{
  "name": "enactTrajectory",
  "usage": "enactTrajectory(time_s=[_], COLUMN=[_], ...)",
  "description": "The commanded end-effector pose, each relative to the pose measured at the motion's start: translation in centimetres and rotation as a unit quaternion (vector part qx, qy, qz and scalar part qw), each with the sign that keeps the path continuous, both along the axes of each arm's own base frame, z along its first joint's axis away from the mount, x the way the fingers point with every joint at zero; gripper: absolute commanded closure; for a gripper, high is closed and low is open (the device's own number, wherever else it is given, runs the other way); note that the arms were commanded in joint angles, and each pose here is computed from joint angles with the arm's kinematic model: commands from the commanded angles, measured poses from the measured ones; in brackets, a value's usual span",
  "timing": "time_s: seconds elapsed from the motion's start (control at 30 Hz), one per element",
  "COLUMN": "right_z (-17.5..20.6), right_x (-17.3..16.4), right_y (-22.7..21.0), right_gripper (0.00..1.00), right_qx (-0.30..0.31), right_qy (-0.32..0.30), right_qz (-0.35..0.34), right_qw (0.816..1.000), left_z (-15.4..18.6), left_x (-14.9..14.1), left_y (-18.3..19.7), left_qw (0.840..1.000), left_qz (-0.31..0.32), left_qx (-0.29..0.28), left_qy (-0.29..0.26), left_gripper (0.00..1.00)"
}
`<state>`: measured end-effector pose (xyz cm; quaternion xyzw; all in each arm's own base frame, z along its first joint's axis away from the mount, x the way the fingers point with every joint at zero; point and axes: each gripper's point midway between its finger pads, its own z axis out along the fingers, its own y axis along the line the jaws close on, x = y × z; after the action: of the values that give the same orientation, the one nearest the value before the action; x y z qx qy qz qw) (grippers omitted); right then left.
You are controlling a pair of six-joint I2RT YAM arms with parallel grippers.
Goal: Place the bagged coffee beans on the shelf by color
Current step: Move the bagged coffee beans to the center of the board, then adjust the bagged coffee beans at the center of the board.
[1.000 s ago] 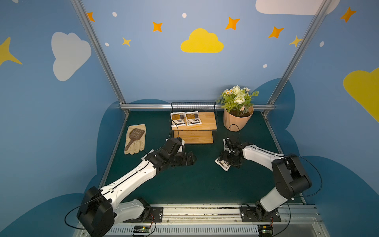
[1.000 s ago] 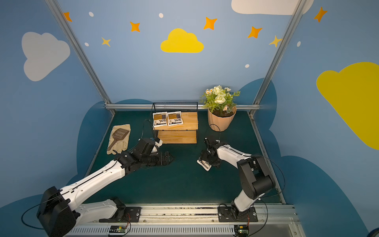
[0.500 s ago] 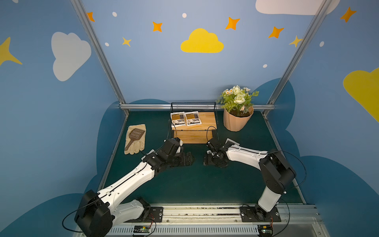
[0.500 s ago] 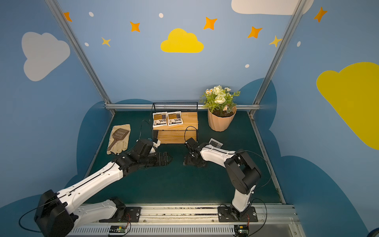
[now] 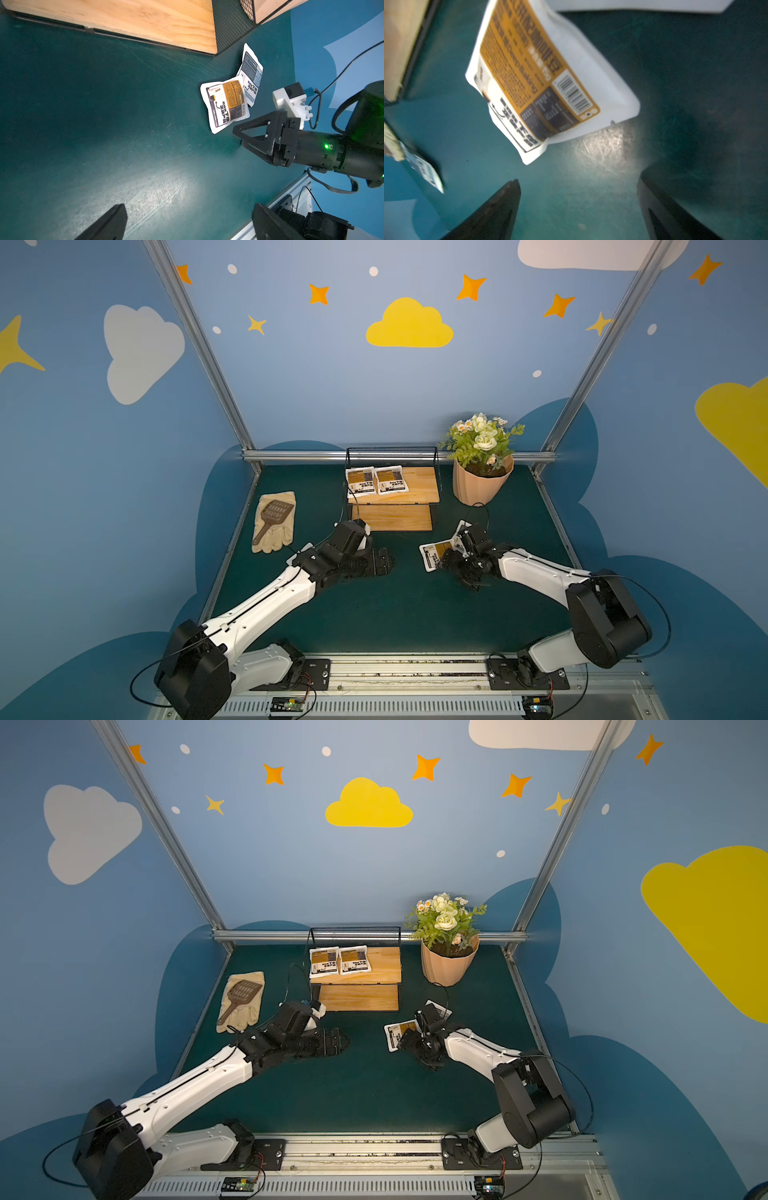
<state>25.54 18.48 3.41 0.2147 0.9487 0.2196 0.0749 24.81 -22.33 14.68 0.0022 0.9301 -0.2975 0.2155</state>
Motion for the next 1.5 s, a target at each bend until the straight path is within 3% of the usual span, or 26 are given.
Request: enactTrajectory(time_s=[0.0,0.3,0.57,0.73,0.93,1.2,1.47], right_z=[0.1,-1.1,-2.0,-2.7,-1.1,1.3,1.7], right_x=[1.0,2.0,3.3,3.1,3.2,1.7,1.8], right_y=[0.1,-2.4,-2.2,-1.7,-1.4,-0.7,2.3], right_gripper=[0.14,0.36,0.52,0.74,1.0,1.0,1.0], right_qx=[0.045,0.043,0.051,0.053,0.054,0.041,0.049], right_qy=[-0.009,-0.012,-0.006,0.009,-0.006,-0.01,0.015], right_qz=[-0.048,-0.122,-0.12,-0.094,-0.056,0.057,0.178], right_qw=[0.998,0.991,0.991,0.994,0.997,0.997,0.983], left_z=[0.4,0.2,0.1,0.1,0.2,0.0,-0.5], left_x=[0.4,0.4,0.3,0.3,0.2,-0.2,-0.9], left_y=[-0.2,-0.3,-0.1,0.1,0.4,0.8,1.4], left_qw=[1.0,1.0,1.0,1.0,1.0,1.0,1.0], left_qz=[-0.007,-0.009,-0.009,-0.007,-0.006,-0.006,-0.002], left_qx=[-0.001,0.003,0.007,0.009,0.01,0.011,0.01], left_qy=[-0.009,-0.004,-0.004,-0.004,-0.006,-0.004,0.0], left_gripper=[0.0,0.0,0.0,0.0,0.0,0.0,0.0])
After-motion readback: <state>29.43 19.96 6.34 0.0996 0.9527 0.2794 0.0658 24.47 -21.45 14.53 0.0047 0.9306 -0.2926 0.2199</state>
